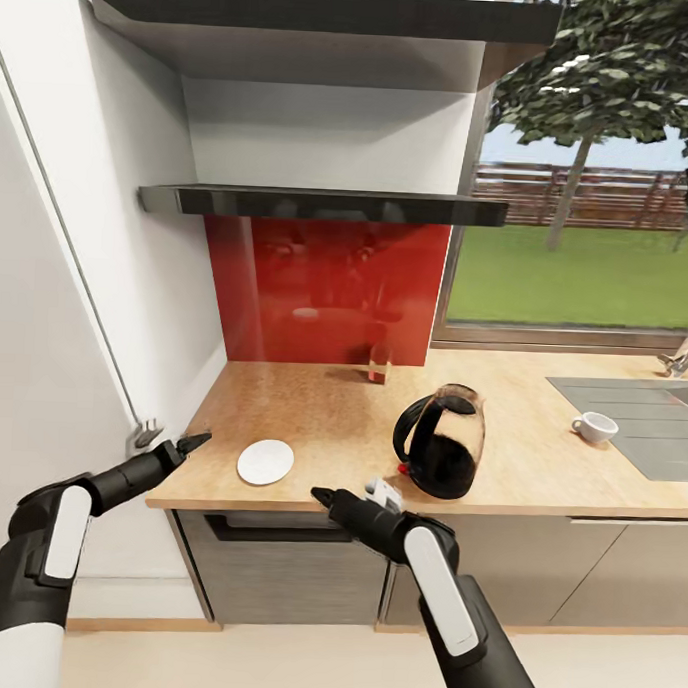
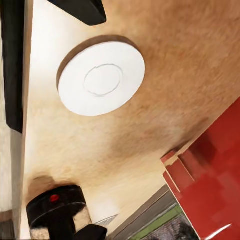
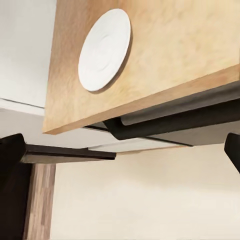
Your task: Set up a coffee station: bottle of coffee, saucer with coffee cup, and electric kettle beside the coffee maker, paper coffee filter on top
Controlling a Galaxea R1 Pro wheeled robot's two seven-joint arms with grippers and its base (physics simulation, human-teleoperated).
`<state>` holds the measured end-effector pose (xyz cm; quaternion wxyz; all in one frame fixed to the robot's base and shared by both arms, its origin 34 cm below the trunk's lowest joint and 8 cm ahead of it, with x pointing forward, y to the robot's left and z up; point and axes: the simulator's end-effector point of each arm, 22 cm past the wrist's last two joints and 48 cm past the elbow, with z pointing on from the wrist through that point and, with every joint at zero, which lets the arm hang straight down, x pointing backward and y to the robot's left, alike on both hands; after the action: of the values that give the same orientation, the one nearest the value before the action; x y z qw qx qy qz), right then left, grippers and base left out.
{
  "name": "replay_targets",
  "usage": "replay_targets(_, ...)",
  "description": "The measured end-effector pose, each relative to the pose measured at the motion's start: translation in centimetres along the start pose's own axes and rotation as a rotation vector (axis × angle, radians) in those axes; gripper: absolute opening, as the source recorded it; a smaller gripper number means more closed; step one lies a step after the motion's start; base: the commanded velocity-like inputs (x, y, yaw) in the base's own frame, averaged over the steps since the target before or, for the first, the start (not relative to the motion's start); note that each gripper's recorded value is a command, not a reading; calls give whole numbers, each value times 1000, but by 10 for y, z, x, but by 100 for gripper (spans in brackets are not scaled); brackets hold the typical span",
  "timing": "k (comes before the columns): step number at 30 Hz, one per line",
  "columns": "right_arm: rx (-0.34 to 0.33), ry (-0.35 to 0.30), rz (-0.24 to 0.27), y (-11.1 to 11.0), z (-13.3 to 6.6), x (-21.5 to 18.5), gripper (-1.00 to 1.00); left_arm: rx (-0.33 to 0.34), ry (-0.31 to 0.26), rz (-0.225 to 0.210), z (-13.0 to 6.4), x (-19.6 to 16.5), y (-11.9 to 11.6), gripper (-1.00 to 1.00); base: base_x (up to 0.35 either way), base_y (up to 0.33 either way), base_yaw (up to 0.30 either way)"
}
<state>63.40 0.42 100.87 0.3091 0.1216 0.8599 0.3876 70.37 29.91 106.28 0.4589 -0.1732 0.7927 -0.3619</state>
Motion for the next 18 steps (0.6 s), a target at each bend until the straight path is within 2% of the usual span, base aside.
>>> replay_targets(4, -13, -17, -15, 5, -5, -13, 100, -28, 1, 6, -12, 1, 15, 100, 0, 0, 0)
replay_targets(8, -10, -8, -31, 6, -7, -14, 100, -40, 52, 5, -13, 20, 19, 100, 85, 0, 0)
replay_targets(11, -8, -8, -34, 6, -7, -14, 100, -38, 76, -3, -11, 30, 18, 100, 241, 0, 0)
replay_targets(18, 0, 0, -31, 2, -6, -11, 100, -26, 90, -4, -7, 36, 12, 100, 300, 0, 0)
